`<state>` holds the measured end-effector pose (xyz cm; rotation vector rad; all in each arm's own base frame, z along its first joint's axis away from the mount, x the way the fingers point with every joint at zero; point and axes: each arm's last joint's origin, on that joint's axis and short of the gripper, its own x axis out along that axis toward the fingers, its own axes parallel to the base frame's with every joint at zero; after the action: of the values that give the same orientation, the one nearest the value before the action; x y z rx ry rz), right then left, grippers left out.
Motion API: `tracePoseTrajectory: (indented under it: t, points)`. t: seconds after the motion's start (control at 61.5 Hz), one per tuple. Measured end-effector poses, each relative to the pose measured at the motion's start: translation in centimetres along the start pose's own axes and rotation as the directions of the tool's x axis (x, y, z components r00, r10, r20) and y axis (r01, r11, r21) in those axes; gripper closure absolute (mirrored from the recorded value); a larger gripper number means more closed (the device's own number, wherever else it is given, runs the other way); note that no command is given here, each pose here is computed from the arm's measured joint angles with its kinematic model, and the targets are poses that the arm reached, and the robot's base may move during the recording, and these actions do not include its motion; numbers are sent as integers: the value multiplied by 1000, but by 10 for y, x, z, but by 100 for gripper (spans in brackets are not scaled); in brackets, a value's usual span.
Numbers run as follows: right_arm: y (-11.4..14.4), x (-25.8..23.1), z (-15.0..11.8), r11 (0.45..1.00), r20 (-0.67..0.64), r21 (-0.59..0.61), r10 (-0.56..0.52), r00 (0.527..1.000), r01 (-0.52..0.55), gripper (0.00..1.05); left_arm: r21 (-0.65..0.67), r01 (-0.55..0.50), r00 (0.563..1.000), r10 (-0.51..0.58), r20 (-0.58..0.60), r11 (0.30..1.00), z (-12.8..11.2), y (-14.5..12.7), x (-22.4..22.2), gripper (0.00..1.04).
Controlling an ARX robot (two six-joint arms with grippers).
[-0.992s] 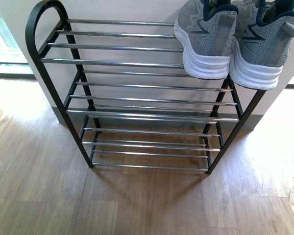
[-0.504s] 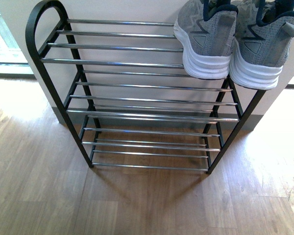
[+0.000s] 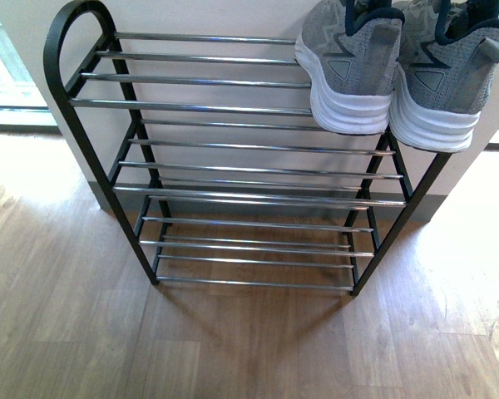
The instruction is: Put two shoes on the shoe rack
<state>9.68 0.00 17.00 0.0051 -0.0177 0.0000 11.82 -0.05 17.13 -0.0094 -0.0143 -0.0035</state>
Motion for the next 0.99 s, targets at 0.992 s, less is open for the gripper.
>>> tracePoseTrajectory:
  t: [0.992]
  points:
    - [0, 0, 0, 1000, 0, 0, 0, 1000, 0, 9, 0, -1, 1000, 1, -16, 1000, -4, 0, -20, 101]
